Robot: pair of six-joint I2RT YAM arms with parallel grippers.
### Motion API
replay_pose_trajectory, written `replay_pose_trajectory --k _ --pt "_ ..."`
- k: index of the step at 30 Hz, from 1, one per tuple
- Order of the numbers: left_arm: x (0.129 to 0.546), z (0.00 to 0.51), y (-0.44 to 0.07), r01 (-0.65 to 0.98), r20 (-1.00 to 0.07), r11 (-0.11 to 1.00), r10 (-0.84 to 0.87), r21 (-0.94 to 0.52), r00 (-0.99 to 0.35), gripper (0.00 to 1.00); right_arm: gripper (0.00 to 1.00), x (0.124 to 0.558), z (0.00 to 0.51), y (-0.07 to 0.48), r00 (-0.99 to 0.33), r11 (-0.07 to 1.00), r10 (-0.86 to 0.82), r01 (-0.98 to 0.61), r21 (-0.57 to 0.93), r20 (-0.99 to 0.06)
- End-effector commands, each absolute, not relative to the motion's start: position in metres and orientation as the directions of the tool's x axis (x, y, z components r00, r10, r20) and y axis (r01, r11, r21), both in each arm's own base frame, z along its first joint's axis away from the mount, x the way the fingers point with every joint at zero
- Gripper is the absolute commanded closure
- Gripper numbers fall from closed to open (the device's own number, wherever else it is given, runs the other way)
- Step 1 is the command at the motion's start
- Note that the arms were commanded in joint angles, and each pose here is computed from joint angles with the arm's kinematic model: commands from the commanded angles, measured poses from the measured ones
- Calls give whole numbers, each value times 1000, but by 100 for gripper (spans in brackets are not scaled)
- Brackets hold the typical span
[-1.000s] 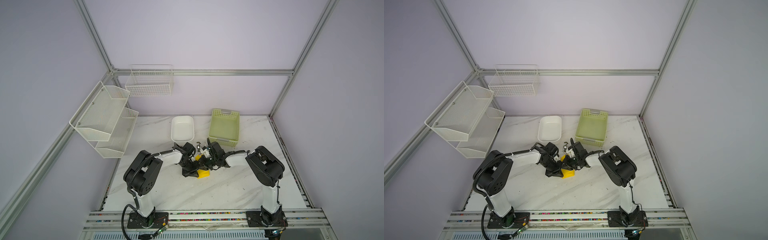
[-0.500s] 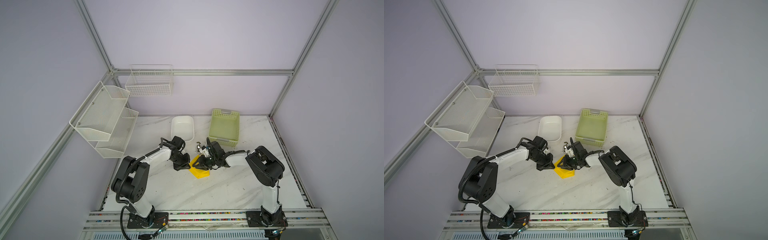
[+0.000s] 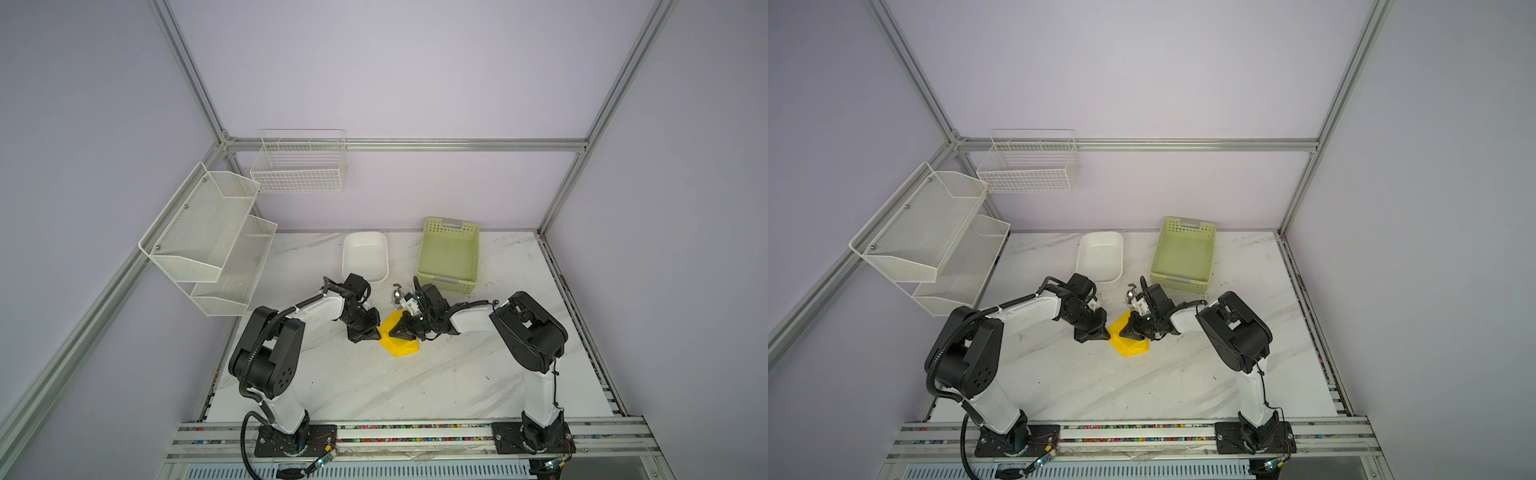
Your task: Place the utensils on the paper napkin and roll it up
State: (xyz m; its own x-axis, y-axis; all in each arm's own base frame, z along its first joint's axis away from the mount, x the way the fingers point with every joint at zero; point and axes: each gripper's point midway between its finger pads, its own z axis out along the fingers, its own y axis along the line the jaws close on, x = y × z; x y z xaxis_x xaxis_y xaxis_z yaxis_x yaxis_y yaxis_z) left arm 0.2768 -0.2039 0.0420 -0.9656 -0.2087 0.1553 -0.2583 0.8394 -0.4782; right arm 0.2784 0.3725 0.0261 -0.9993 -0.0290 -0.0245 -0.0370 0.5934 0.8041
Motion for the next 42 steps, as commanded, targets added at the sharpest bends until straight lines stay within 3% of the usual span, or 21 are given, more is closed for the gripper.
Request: replay_pose_trajectory --k 1,17,29,38,42 --pt "312 72 -225 -188 65 801 -184 -569 -981 96 100 265 -8 358 -999 678 -14 29 735 53" --pt "328 69 -245 -174 69 782 -166 -598 -984 96 100 265 -6 358 -999 679 -20 23 734 50" --pt "306 26 -231 -216 141 828 -167 -517 -976 96 100 268 10 360 -999 667 -20 8 745 30" --pt "292 6 -216 -223 161 863 -166 -454 -973 97 96 272 54 358 -999 654 -5 -31 756 -37" --pt "291 5 -214 -220 156 867 -166 -447 -974 97 94 273 58 345 -998 700 22 -30 713 -63"
